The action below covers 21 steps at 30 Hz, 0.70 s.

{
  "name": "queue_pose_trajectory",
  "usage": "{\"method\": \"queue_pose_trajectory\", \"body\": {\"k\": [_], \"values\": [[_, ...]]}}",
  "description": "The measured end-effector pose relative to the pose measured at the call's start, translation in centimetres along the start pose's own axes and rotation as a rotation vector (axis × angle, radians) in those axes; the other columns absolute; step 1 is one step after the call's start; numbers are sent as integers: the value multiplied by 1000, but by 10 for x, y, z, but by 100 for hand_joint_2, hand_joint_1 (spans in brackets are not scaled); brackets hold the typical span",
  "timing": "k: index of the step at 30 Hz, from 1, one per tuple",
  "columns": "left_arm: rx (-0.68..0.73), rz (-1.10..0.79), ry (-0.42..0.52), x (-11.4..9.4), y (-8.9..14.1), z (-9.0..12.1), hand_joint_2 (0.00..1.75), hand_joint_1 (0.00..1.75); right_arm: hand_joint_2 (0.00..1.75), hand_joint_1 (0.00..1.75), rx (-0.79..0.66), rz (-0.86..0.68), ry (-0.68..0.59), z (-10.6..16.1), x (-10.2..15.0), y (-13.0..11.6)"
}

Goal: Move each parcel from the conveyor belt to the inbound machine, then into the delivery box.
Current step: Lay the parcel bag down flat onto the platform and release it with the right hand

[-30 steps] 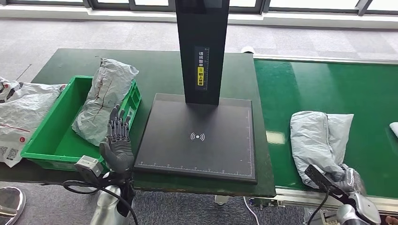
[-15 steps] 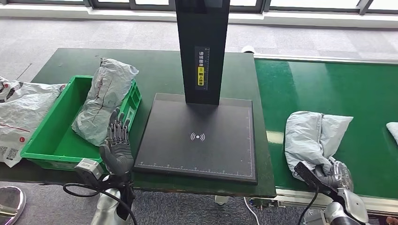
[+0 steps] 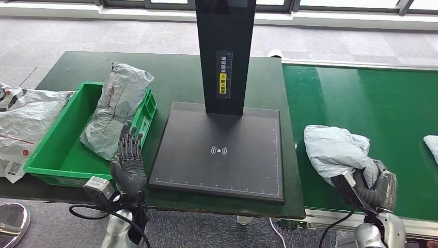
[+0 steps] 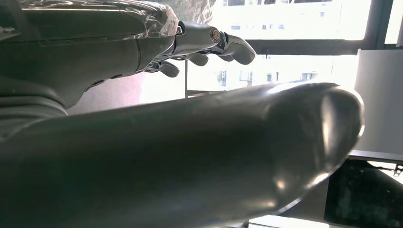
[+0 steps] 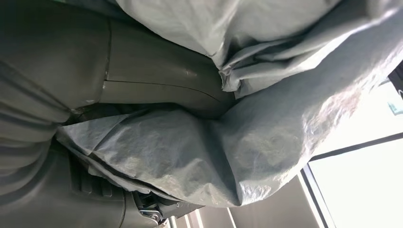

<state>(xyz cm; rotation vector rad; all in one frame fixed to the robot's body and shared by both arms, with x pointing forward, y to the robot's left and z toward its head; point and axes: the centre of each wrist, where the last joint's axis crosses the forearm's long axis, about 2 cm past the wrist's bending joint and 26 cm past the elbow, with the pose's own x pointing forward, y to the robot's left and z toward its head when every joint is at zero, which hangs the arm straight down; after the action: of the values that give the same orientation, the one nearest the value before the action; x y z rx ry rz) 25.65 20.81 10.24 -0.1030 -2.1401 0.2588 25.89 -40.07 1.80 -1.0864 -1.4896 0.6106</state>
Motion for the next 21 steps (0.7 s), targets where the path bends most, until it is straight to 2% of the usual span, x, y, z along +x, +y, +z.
{"method": "queue_pose_trajectory", "body": {"k": [15,21], "values": [[0,0,0,0,0,0,0,0,175,175,-28,-11,-13,1,2,-3],[7,0,2,0,0,1,0,0,175,175,-176,-104,-66,12,5,-15]]}}
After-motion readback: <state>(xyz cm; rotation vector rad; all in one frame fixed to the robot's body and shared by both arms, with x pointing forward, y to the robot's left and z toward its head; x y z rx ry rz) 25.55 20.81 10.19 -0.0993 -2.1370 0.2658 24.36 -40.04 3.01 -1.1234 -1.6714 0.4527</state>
